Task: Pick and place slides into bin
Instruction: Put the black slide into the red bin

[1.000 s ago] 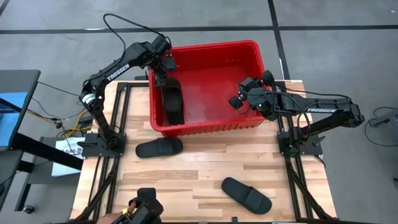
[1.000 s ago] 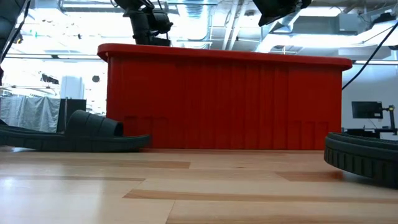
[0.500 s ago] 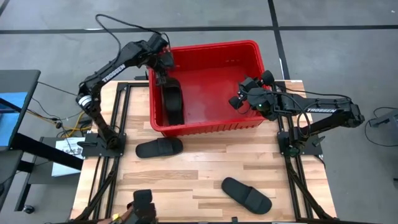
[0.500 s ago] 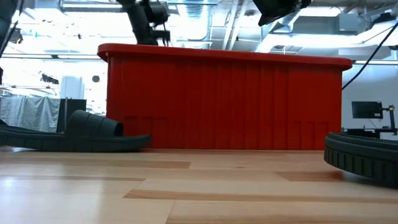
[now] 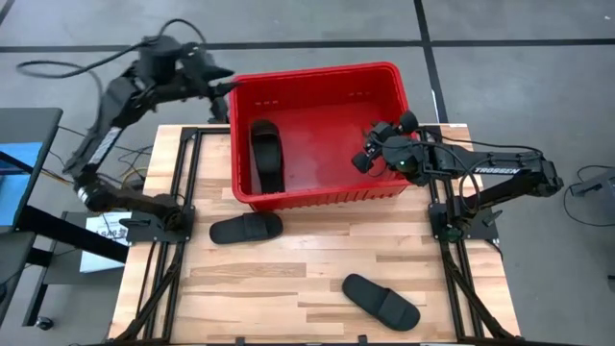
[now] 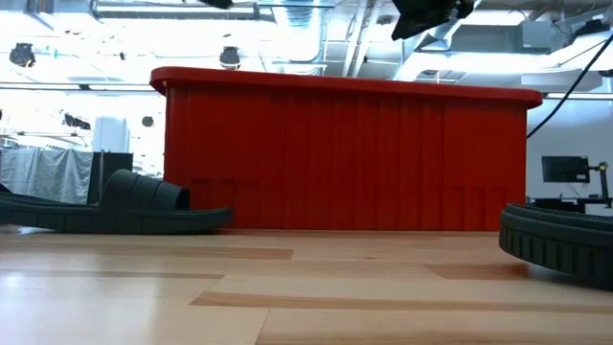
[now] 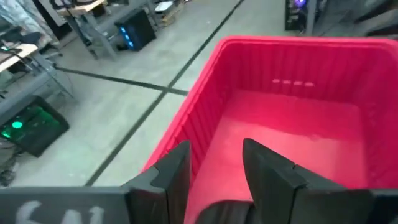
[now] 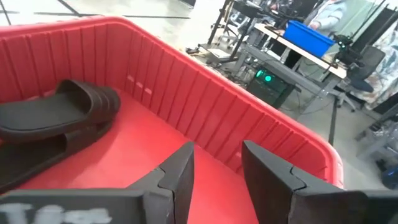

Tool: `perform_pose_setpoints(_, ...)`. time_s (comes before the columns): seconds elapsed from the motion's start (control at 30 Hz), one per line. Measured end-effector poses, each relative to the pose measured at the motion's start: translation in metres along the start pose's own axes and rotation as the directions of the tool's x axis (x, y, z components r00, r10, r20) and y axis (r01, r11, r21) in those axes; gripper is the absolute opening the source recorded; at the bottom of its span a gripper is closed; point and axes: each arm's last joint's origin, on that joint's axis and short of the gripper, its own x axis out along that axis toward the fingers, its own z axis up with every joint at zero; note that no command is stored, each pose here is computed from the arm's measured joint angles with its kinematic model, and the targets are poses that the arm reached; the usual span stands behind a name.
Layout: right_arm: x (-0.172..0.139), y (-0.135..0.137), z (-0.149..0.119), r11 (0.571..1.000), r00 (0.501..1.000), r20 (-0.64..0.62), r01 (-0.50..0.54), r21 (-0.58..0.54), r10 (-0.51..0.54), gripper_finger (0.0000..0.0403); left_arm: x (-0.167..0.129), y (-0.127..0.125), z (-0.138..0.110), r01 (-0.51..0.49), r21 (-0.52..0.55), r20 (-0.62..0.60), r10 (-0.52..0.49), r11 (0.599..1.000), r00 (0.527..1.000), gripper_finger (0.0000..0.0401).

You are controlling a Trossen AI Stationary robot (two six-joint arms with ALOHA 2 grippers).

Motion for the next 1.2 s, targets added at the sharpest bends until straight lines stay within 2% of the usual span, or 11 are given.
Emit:
perform_pose_setpoints(0.17,-0.006,0.005,0.000,1.000,0.999,0.012,-0.029,-0.009,0.029,0.0125,-0.034,-0.010,-0.011,0.048,-0.019,-0.064,-0.049,0.999,0.997,0.0137)
perform_pose_setpoints(0.4,-0.018,0.015,0.000,0.996,0.996,0.034,-0.081,-0.042,0.083,0.0125,-0.060,-0.021,-0.029,0.114,-0.064,-0.187,-0.124,0.991,0.975,0.0137)
perform_pose_setpoints(0.57,-0.026,0.021,0.000,0.992,0.992,0.048,-0.114,-0.055,0.116,0.0125,-0.052,-0.031,-0.053,0.193,-0.124,-0.307,-0.222,0.973,0.925,0.0137)
perform_pose_setpoints(0.77,-0.032,0.025,0.001,0.989,0.988,0.067,-0.138,-0.054,0.141,0.0125,-0.035,-0.047,-0.104,0.284,-0.076,-0.445,-0.288,0.956,0.848,0.0137)
perform_pose_setpoints(1.0,-0.039,0.029,0.004,0.985,0.980,0.103,-0.169,-0.034,0.171,0.0125,-0.029,-0.073,-0.154,0.428,-0.084,-0.518,-0.407,0.900,0.753,0.0137)
perform_pose_setpoints(1.2,-0.043,0.032,0.006,0.982,0.974,0.124,-0.188,-0.023,0.190,0.0125,-0.016,-0.087,-0.184,0.483,-0.124,-0.584,-0.457,0.867,0.671,0.0137)
